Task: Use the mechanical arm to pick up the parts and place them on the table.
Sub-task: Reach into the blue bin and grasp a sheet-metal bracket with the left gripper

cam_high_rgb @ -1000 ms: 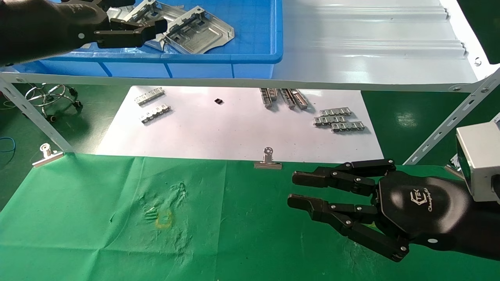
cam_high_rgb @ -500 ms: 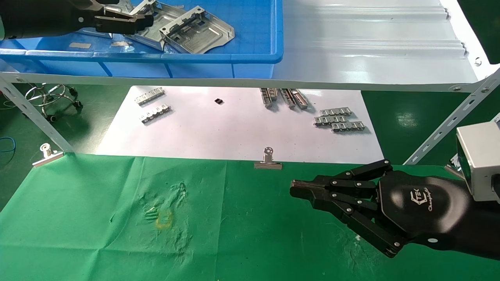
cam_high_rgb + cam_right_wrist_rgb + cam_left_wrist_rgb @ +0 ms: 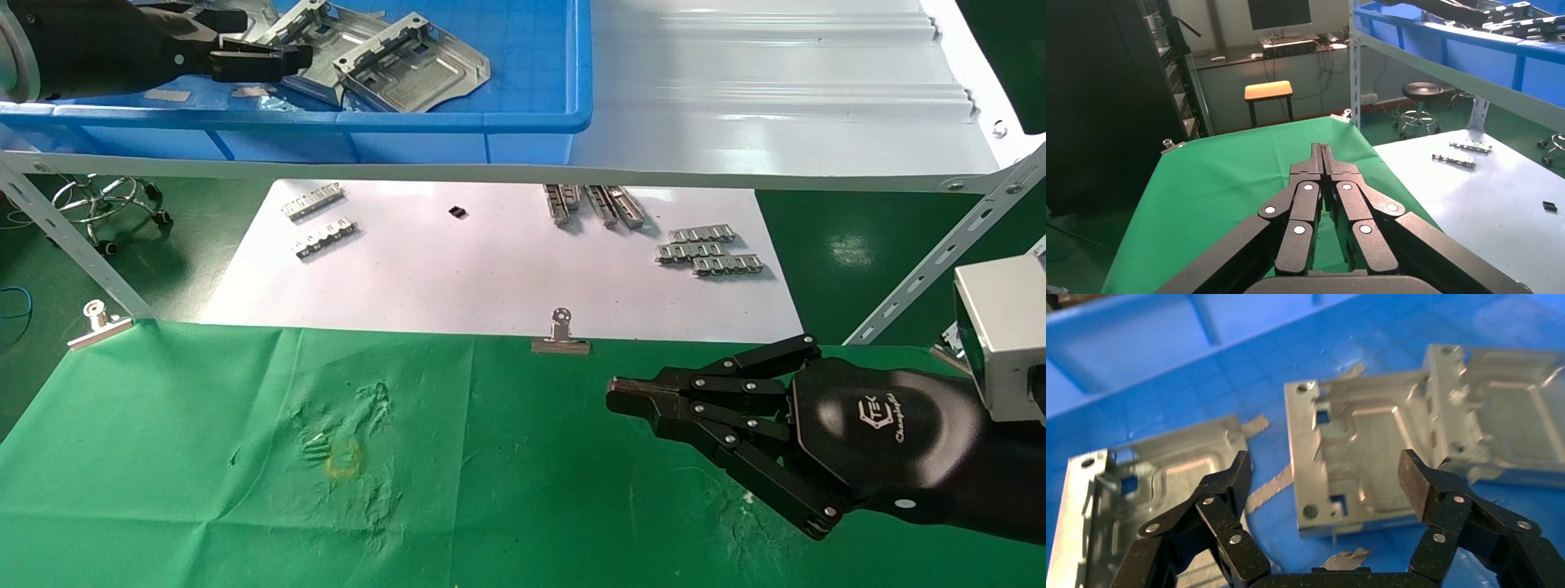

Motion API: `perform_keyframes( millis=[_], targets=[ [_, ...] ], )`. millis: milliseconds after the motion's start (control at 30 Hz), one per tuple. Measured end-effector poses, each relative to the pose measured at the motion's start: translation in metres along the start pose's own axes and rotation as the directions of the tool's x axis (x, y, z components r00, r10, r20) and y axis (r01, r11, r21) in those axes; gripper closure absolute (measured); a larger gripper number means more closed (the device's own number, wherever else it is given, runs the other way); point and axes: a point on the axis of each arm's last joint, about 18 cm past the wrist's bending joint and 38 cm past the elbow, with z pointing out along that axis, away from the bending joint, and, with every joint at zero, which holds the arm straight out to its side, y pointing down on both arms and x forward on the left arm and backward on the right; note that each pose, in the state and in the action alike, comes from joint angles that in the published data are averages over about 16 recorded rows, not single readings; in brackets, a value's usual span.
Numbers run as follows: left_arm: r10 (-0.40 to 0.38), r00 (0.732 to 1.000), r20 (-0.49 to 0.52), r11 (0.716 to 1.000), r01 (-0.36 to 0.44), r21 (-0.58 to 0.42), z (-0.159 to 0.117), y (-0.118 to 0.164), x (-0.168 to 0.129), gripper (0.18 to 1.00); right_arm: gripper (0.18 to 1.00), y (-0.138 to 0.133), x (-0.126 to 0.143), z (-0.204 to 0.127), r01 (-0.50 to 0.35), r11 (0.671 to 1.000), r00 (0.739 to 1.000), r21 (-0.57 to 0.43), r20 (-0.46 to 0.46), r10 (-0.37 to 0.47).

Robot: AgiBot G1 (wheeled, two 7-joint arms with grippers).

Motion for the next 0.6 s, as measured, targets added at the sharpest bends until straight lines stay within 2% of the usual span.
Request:
perform_keyframes(
  millis=[367, 600],
  targets=[
    [-0.015, 0.997, 0.076, 1.0, 0.016, -0.011, 0.01, 0.007, -0.007, 0.462, 0.987, 0.0, 0.0, 0.0, 0.0, 1.0, 1.0, 0.0, 0.0, 0.0],
    [-0.024, 0.992, 0.12, 1.0, 0.025, -0.01, 0.014, 0.009, -0.011, 0.634, 0.987, 0.0, 0.0, 0.0, 0.0, 1.0, 1.0, 0.0, 0.0, 0.0]
  ],
)
